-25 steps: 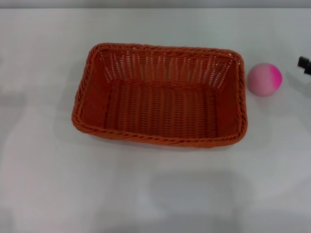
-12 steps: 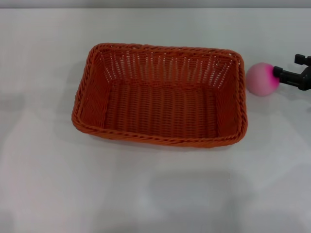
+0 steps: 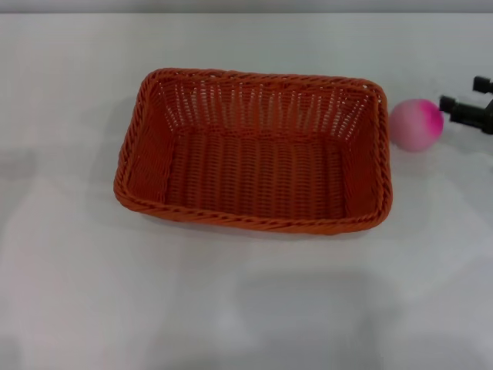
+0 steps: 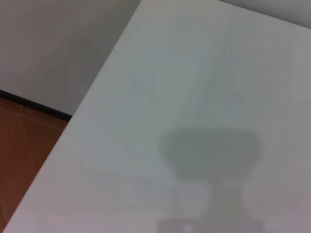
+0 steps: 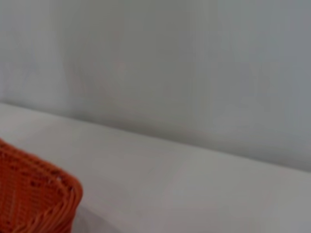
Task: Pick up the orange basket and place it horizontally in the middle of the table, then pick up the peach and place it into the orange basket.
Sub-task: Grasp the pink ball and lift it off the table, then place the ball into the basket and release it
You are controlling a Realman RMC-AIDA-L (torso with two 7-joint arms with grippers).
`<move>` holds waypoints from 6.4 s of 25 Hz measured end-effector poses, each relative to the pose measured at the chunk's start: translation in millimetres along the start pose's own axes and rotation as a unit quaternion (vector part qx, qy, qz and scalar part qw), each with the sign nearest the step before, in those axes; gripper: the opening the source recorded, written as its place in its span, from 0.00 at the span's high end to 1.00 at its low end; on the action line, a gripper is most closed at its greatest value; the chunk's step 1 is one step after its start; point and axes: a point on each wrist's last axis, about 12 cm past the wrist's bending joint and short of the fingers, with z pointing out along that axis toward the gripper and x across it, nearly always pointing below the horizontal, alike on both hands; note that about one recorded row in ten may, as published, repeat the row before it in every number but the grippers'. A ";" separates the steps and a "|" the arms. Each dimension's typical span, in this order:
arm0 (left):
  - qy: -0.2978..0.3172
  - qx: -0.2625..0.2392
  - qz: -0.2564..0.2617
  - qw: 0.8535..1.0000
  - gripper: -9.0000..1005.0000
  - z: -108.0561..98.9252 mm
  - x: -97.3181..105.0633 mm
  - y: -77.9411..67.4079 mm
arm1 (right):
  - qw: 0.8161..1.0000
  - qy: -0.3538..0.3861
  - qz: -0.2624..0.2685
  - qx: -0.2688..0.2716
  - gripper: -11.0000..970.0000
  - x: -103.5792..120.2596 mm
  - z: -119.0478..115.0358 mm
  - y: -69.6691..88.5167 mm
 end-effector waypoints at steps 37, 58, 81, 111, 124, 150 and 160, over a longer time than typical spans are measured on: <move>0.012 0.007 -0.005 1.000 0.26 3.6 7.2 -2.5 | 0.995 0.047 -0.017 -0.081 0.12 -9.4 10.5 15.6; 0.014 0.007 -0.003 1.000 0.26 2.9 7.6 -2.8 | 0.992 0.085 -0.038 -0.087 0.12 -6.9 30.7 26.2; 0.011 0.007 -0.003 1.000 0.26 2.0 5.7 -3.2 | 0.993 0.088 -0.051 -0.068 0.62 -12.3 32.0 19.0; 0.003 0.016 0.002 1.000 0.27 -1.2 3.6 -9.8 | 0.993 0.079 -0.070 -0.051 0.80 -28.9 29.5 12.8; -0.002 0.019 0.001 1.000 0.27 -0.8 2.5 -10.8 | 0.994 0.056 -0.089 -0.008 0.79 -47.3 27.5 0.0; -0.014 0.016 -0.004 1.000 0.27 -0.3 -2.2 -7.1 | 0.974 -0.100 -0.076 -0.187 0.77 -71.1 -36.1 39.0; -0.015 0.014 -0.004 1.000 0.27 0.7 -1.5 -5.4 | 0.944 -0.112 -0.071 -0.303 0.77 -73.5 -7.9 79.9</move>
